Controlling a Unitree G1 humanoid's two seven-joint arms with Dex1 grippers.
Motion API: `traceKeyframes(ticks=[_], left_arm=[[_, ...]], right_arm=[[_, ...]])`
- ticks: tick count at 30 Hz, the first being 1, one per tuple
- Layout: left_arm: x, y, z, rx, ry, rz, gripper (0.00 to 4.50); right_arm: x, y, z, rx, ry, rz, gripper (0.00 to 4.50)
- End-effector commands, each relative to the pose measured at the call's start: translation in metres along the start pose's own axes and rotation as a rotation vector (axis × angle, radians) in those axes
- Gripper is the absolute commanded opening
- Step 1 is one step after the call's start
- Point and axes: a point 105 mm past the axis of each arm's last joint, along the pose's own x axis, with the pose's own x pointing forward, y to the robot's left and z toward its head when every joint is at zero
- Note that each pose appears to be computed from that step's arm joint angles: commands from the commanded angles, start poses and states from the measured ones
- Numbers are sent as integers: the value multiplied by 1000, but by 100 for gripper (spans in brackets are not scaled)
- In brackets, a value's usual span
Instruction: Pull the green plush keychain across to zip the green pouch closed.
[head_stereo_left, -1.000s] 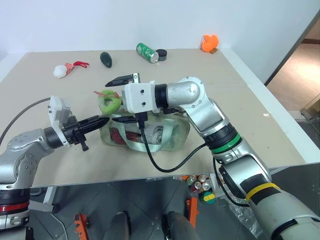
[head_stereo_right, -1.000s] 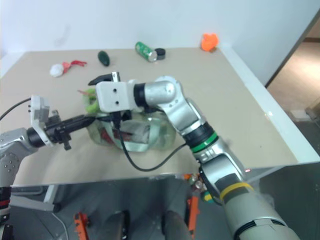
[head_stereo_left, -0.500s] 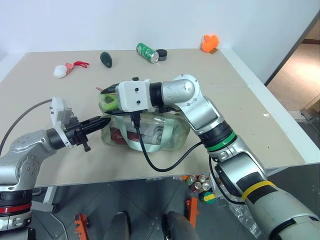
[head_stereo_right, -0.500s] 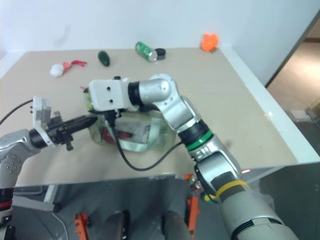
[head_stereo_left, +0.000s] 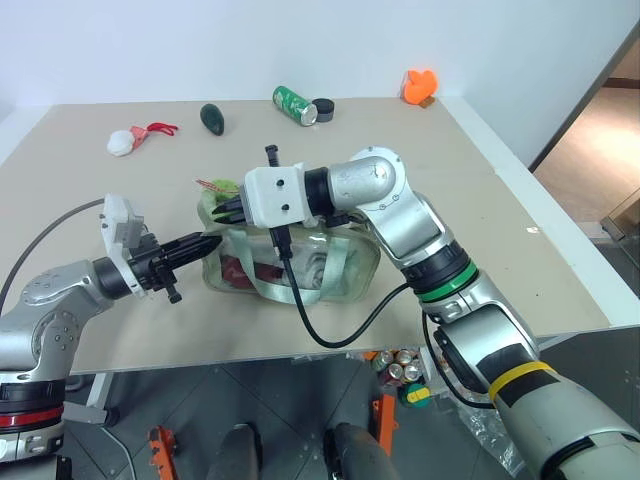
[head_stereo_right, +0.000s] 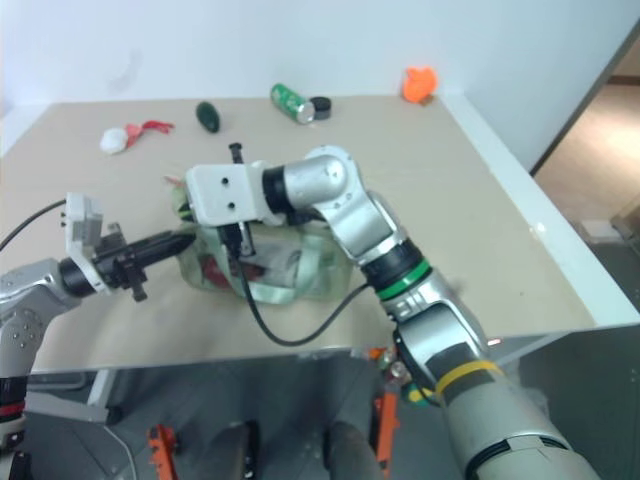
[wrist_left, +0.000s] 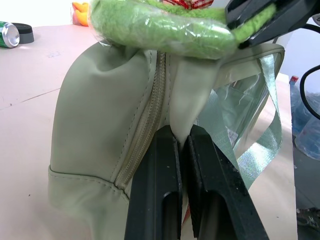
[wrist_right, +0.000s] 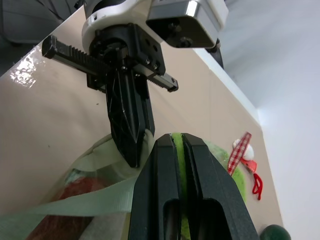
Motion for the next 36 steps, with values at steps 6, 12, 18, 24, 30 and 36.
traceKeyframes(ticks=[6,12,18,24,30,36], left_arm=[[9,-5,-5,-8,14,-42,0],[12,-5,-8,-18,12,-49,0],[14,-4,-8,-20,10,-53,0],[15,-5,-9,-23,11,-63,0],[13,-6,-10,-28,17,-65,0],[11,-6,-11,-33,24,-63,0]], right_arm=[[-63,-46,-15,-90,148,-227,2],[-114,-43,-33,-121,311,-233,2],[-133,-31,-36,-103,363,-222,2],[-174,-14,-56,-113,572,-176,2],[-239,2,-74,-181,891,-57,2],[-250,26,-76,-171,956,47,2]])
